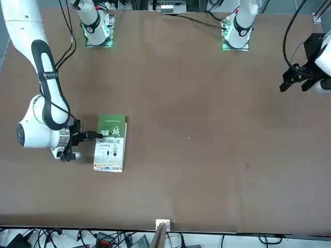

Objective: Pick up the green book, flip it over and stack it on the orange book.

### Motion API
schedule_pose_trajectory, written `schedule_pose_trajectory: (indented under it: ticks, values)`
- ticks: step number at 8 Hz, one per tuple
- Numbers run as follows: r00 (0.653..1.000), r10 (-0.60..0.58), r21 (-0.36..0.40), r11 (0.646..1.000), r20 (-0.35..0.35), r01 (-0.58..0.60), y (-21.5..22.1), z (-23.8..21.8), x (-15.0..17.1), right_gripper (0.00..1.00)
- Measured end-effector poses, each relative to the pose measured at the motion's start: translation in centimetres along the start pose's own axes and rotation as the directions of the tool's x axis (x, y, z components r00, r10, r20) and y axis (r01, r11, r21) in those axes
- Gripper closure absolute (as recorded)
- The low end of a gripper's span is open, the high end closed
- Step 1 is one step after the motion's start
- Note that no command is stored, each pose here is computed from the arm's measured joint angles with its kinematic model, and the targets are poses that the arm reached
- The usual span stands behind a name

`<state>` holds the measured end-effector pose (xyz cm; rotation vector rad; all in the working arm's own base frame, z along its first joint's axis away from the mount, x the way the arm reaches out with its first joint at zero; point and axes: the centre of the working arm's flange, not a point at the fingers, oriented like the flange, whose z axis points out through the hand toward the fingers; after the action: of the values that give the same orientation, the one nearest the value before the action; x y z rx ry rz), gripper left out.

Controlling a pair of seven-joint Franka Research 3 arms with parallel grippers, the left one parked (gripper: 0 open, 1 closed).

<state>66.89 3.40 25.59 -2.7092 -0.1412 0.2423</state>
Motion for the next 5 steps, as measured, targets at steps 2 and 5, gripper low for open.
schedule_pose_trajectory:
  ticks: [2,5]
  values:
    - [0.996,-0.072,-0.076,0.995,-0.056,0.068,-2.1,-5.4,1.0,0.00]
    - [0.979,-0.134,-0.221,0.970,-0.153,0.098,-7.2,-18.3,0.0,0.00]
